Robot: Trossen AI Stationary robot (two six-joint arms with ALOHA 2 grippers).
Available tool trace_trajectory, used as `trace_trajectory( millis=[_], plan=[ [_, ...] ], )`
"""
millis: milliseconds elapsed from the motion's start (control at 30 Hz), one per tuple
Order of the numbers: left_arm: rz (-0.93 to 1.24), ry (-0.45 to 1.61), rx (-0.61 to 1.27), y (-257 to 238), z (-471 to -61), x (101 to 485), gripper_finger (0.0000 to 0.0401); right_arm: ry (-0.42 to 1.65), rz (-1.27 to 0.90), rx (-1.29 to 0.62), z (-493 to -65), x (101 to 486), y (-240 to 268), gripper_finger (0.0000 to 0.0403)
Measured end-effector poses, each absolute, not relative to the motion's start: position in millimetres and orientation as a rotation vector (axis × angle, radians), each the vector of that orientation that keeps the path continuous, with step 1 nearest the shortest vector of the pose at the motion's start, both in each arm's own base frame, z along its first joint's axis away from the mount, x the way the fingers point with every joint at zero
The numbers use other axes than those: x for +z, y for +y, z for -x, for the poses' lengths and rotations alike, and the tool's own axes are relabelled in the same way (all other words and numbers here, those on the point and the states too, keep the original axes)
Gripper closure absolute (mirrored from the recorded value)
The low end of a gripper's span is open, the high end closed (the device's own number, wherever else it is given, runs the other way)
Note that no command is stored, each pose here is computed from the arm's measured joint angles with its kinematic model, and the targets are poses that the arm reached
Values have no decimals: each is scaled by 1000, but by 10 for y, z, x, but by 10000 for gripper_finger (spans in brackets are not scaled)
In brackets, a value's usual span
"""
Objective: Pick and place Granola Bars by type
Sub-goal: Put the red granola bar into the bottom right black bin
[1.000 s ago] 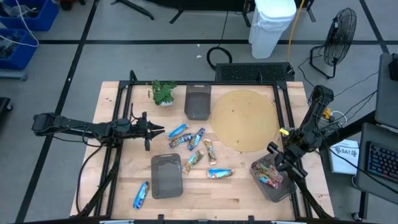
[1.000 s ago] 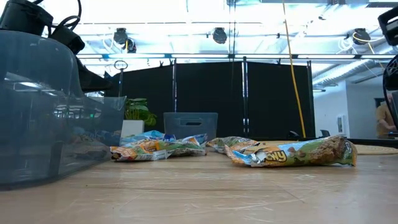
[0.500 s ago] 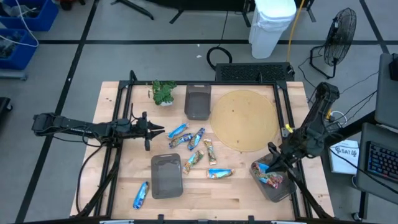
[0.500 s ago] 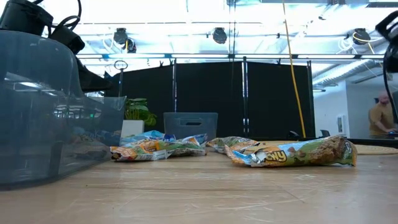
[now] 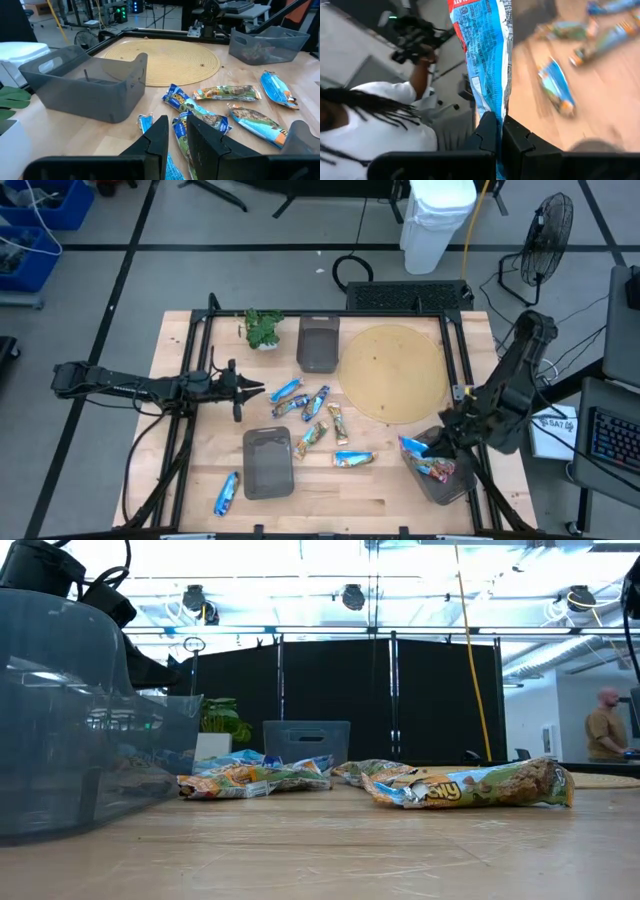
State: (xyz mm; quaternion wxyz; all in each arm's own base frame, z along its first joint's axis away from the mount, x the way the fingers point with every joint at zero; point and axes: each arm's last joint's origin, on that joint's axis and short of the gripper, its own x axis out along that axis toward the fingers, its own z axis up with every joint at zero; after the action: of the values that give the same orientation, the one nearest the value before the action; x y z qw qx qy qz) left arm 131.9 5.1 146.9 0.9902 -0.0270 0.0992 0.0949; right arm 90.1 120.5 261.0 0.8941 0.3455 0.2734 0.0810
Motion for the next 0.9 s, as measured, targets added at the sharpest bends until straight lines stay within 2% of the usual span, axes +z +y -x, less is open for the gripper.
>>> trace_trajectory(
  millis=[367,900],
  plan=[
    [33,213,189,52,-1316,1458,327,765,-940,-57,-956,2402,1324,403],
    [3,257,186,52,-1307,1418,327,1173,-1417,-301,-942,2240,1494,403]
  ],
)
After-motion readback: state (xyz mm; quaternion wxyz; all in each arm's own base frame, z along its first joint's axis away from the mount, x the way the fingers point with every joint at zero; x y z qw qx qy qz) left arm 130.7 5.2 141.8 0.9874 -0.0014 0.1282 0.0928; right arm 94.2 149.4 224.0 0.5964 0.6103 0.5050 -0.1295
